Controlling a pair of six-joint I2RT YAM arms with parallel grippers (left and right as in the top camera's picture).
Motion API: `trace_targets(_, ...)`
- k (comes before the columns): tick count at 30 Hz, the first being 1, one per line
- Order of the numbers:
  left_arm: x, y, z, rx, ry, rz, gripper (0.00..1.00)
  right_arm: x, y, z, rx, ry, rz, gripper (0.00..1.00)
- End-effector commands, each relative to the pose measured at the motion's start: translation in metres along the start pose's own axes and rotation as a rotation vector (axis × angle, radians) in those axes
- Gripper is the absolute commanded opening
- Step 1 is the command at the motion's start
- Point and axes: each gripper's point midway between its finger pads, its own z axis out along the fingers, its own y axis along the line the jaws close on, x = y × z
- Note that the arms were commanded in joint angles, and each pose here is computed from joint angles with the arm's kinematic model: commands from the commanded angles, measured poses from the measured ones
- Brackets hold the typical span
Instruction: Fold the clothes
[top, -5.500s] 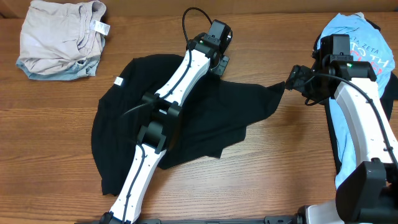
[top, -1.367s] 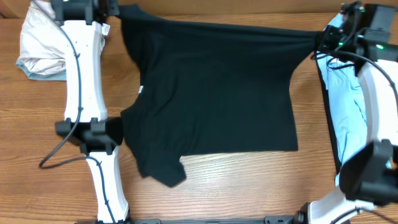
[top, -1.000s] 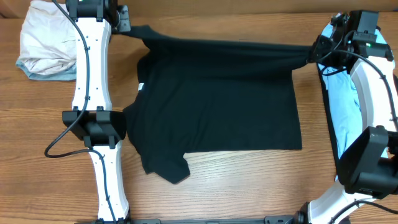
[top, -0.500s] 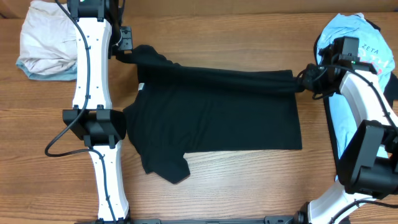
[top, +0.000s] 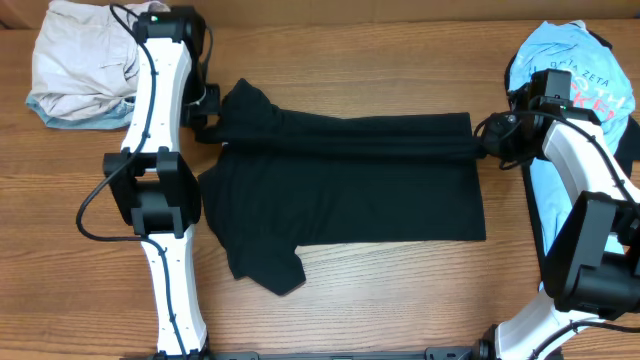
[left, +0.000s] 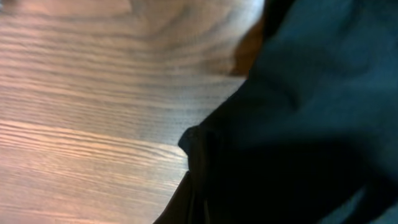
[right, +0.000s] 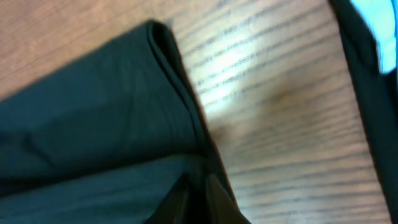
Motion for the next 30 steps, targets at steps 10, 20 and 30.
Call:
trace_targets(10,0.008,0.004,0.013,-0.006,0.055,0.013,0.75,0.006,0.005,-0.014,-0.045,0.039,0.017,0.69)
trace_targets(20,-0.001,-0.002,-0.124,0.15,-0.302,-0.003,0.83,-0.031,0.046,-0.142,-0.137,-0.171,-0.036,0.7)
trace_targets(30,0.08,-0.014,-0.286,0.253,-0.709,0.067,0.81,0.03,0.056,-0.276,-0.143,-0.376,-0.045,0.7)
